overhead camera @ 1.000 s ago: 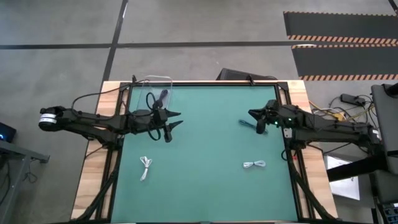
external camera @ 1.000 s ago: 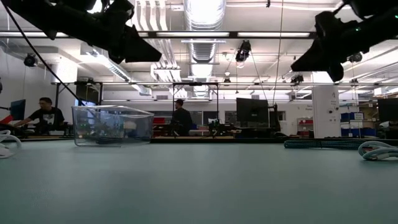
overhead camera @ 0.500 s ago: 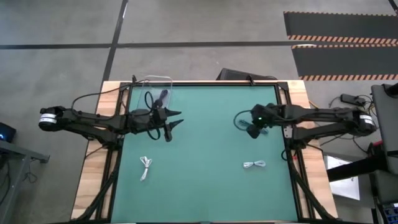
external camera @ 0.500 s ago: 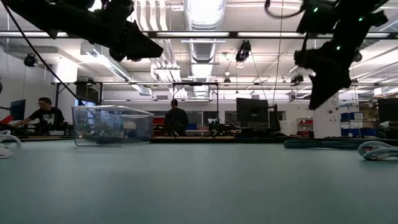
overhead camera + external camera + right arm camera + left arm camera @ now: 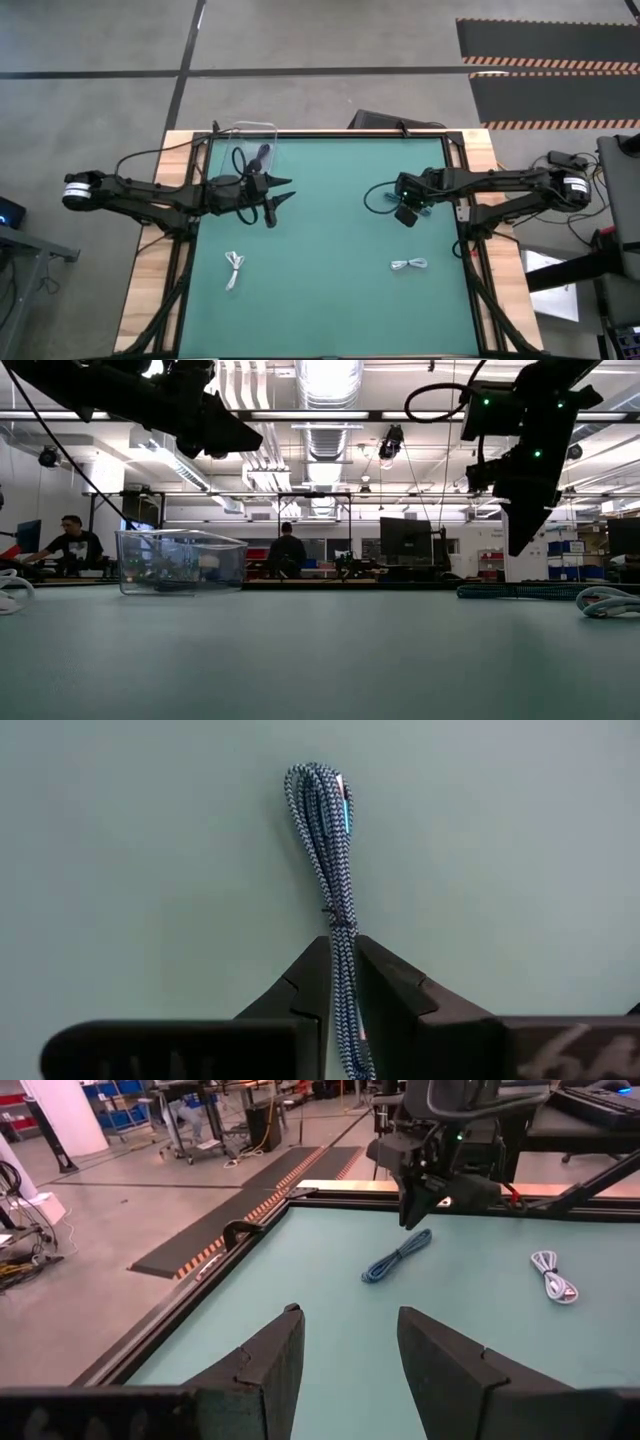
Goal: Pick and place USB-C Cables
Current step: Put the blue charger cable into the transparent bin
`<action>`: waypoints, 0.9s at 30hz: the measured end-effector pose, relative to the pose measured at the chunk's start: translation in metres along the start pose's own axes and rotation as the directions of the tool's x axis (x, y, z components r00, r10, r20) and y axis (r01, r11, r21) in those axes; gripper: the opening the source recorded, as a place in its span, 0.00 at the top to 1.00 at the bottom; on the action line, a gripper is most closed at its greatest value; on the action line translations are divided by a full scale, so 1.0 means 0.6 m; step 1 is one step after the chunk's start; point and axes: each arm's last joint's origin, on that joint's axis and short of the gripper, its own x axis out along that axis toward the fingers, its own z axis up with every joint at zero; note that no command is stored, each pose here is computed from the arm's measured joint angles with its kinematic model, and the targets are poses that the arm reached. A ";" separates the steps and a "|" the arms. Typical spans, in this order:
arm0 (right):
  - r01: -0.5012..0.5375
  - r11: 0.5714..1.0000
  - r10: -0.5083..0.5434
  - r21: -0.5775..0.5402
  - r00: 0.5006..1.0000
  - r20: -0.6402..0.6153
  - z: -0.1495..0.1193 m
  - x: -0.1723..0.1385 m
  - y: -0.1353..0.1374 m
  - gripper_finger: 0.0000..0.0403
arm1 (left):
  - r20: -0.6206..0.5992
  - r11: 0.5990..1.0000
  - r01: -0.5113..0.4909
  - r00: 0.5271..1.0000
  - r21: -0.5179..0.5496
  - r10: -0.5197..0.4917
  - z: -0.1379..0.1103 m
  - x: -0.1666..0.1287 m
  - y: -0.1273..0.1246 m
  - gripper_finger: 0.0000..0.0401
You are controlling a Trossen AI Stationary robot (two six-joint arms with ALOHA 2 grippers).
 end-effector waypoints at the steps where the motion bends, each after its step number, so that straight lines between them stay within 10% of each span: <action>1: 0.003 1.000 -0.003 -0.002 1.000 -0.008 0.000 0.003 0.001 0.88 | 0.000 1.000 0.000 1.000 0.000 0.000 0.000 0.000 0.000 0.63; 15: 0.046 0.999 -0.046 -0.011 0.996 -0.083 0.014 0.050 0.012 0.52 | 0.002 1.000 -0.001 1.000 -0.001 0.001 0.000 0.000 0.000 0.63; 27: 0.068 0.997 -0.071 -0.028 0.986 -0.154 0.023 0.092 0.008 0.47 | 0.003 1.000 0.000 1.000 -0.001 0.000 0.000 0.000 0.000 0.63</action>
